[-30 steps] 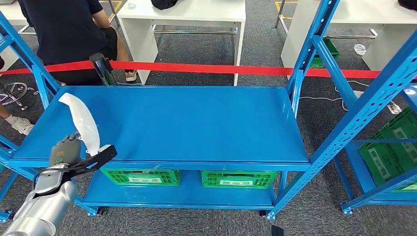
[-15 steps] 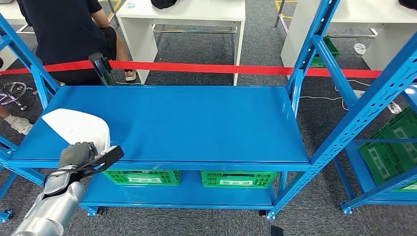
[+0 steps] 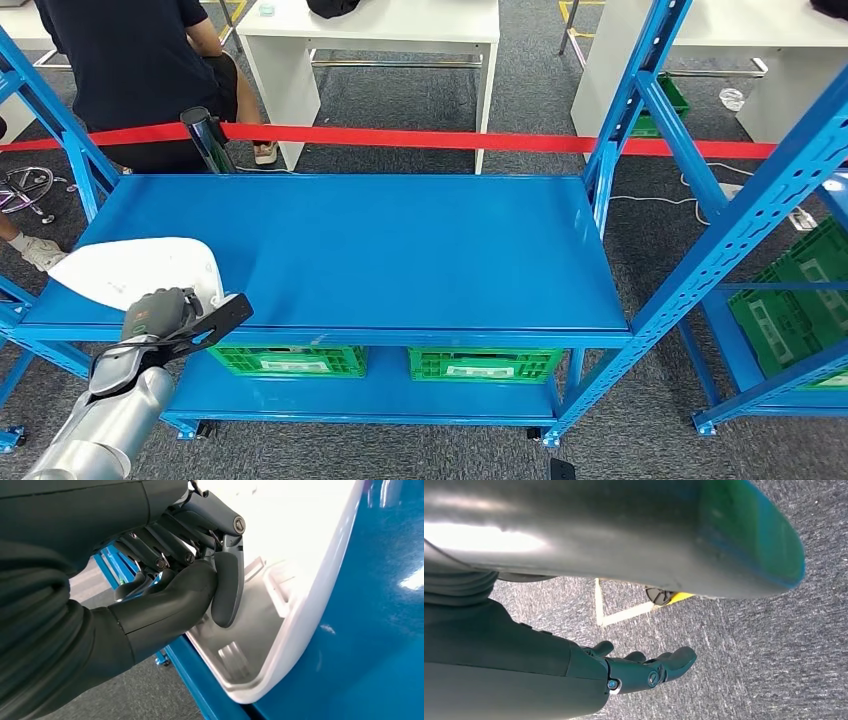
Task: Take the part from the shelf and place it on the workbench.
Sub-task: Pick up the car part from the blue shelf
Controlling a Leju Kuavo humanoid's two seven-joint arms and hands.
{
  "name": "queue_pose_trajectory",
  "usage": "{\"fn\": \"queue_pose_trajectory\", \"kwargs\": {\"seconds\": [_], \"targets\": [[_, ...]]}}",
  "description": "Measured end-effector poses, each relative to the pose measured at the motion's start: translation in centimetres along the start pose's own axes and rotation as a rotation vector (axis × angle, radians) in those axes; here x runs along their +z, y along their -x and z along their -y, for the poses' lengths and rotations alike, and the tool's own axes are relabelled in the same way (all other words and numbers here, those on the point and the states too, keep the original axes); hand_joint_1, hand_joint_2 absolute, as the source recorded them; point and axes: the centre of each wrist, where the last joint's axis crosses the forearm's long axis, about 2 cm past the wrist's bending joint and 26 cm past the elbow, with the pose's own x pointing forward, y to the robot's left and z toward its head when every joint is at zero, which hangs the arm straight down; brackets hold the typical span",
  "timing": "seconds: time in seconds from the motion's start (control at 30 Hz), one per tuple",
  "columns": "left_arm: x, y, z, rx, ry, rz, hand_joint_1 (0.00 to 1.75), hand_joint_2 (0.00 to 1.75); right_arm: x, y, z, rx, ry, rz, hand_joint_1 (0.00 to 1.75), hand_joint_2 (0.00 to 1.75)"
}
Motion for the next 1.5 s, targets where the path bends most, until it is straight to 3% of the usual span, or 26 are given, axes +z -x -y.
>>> {"fn": "queue_pose_trajectory", "kwargs": {"seconds": [0.3, 0.8, 0.93, 1.0, 1.07, 1.1, 1.13, 1.2, 1.23, 1.37, 1.5], "targets": [[-0.7, -0.8, -1.6, -0.003, -0.083, 0.068, 1.75, 1.75, 0.0, 0.0, 0.0, 0.004, -0.001, 0.003, 0.0, 0.0], [-2.8, -4.8, -8.7, -0.037, -0.274, 0.199, 1.75, 1.75, 0.0, -0.1, 0.0, 0.011, -0.009, 0.019, 0.0, 0.0], [-3.0, -5.4, -10.1, -0.032, -0.302, 0.215, 0.98, 1.75, -0.1, -0.1, 0.1, 0.014, -0.01, 0.022, 0.0, 0.0], [-3.1, -5.6, -10.5, -0.028, -0.312, 0.218, 0.94, 1.75, -0.1, -0.1, 0.1, 0.014, -0.011, 0.023, 0.0, 0.0], [-3.1, -5.7, -10.6, -0.026, -0.315, 0.22, 1.19, 1.75, -0.1, -0.1, 0.1, 0.014, -0.013, 0.023, 0.0, 0.0], [-3.1, -5.7, -10.6, -0.025, -0.315, 0.221, 1.22, 1.75, -0.1, -0.1, 0.1, 0.014, -0.014, 0.024, 0.0, 0.0], [-3.1, -5.7, -10.6, -0.025, -0.314, 0.221, 1.04, 1.75, -0.1, -0.1, 0.1, 0.013, -0.015, 0.023, 0.0, 0.0], [-3.1, -5.8, -10.6, -0.024, -0.312, 0.219, 0.32, 1.75, -0.1, -0.1, 0.1, 0.014, -0.017, 0.024, 0.0, 0.0], [-3.1, -5.8, -10.6, -0.024, -0.309, 0.214, 0.05, 1.75, -0.1, -0.1, 0.1, 0.014, -0.017, 0.024, 0.0, 0.0], [-3.1, -5.7, -10.5, -0.052, -0.265, 0.188, 0.0, 1.75, -0.1, -0.1, 0.1, 0.018, -0.02, 0.026, 0.0, 0.0], [-3.2, -5.2, -10.0, -0.134, -0.11, 0.152, 0.0, 1.75, -0.1, -0.1, 0.2, 0.022, -0.022, 0.028, 0.0, 0.0]]}}
